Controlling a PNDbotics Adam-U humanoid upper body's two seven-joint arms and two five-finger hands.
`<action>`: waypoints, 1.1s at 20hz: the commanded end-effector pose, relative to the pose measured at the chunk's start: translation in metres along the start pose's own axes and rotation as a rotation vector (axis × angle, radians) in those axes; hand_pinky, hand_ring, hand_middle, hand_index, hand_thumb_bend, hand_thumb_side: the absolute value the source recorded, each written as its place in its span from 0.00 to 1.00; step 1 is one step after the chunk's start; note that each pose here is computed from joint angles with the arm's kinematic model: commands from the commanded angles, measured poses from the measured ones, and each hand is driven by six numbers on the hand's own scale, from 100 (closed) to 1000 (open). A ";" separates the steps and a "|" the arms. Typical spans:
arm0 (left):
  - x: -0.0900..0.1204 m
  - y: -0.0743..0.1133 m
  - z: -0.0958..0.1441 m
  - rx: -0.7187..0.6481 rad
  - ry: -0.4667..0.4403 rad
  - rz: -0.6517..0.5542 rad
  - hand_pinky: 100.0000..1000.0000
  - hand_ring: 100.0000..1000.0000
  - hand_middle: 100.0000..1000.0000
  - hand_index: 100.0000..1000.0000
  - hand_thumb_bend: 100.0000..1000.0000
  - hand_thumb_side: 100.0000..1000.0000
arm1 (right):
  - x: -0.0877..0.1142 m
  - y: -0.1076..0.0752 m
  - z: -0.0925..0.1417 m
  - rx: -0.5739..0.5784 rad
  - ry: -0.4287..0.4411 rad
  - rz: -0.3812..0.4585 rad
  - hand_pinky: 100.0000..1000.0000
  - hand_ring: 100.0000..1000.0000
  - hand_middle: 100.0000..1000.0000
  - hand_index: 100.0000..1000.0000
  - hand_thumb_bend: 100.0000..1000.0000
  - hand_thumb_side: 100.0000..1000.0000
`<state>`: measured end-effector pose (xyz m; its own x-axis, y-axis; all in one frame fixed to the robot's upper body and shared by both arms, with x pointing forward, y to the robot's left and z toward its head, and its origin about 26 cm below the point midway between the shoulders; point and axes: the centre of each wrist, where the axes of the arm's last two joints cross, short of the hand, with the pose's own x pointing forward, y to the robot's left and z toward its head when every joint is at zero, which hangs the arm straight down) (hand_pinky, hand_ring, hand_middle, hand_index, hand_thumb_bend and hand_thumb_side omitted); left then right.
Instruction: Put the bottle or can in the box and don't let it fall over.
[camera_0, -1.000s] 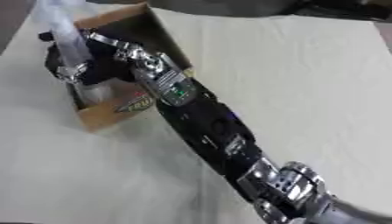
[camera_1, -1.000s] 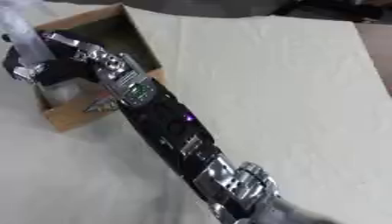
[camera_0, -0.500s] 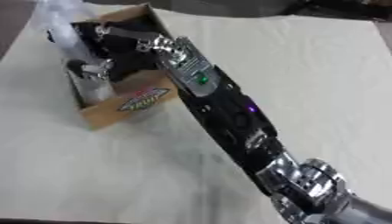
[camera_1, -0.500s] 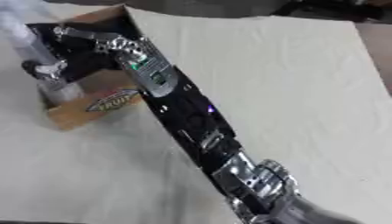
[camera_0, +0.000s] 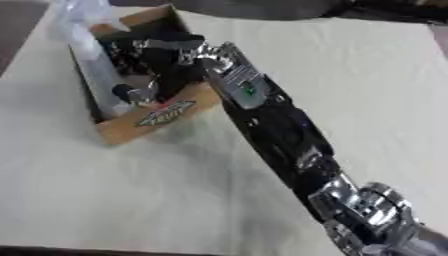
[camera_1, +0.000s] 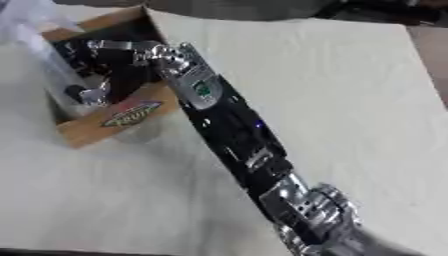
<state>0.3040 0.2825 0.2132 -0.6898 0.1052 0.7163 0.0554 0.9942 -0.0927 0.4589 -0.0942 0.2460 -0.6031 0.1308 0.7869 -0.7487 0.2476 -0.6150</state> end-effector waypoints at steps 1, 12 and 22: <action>0.010 0.003 -0.004 -0.015 -0.029 -0.030 1.00 1.00 0.92 0.88 0.31 0.83 | 0.014 -0.010 0.005 -0.045 -0.027 0.015 1.00 1.00 1.00 1.00 0.00 0.52; 0.009 0.006 -0.001 -0.009 -0.019 -0.042 1.00 1.00 0.92 0.88 0.32 0.82 | 0.017 -0.016 0.017 -0.076 -0.033 0.009 1.00 1.00 1.00 1.00 0.00 0.13; 0.008 0.013 0.004 0.009 -0.003 -0.070 1.00 1.00 0.92 0.88 0.32 0.81 | 0.012 -0.025 0.054 -0.128 -0.013 0.004 1.00 1.00 1.00 1.00 0.00 0.12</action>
<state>0.3002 0.2906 0.2047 -0.6694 0.0710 0.7395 0.0166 0.9966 -0.0806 0.4584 -0.1424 0.2500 -0.5733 0.1250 0.8098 -0.7367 0.3540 -0.5762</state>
